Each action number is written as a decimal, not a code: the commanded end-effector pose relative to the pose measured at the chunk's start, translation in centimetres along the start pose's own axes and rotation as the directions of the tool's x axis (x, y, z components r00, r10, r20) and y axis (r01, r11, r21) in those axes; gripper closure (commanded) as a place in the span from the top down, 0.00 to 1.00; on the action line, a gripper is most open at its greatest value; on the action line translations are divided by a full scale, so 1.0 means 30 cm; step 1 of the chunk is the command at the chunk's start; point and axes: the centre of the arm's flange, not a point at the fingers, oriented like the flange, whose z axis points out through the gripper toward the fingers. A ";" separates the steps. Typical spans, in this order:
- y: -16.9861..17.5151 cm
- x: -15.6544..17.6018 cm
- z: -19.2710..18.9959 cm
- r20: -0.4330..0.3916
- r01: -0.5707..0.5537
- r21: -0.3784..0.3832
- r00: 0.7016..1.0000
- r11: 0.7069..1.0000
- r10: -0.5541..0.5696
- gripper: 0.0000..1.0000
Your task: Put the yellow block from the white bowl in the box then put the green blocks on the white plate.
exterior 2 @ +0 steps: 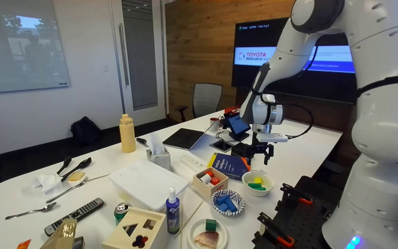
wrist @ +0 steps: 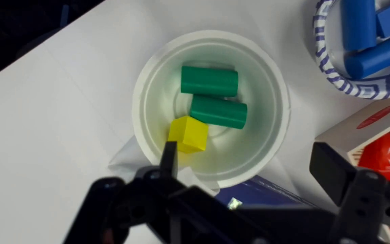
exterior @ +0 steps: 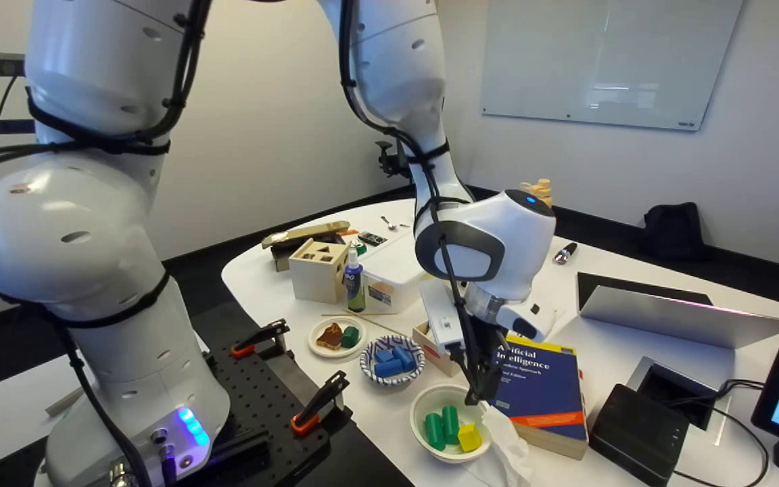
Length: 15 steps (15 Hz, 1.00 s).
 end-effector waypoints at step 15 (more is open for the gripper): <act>0.074 0.118 0.258 0.075 -0.149 -0.064 0.985 0.987 0.154 1.00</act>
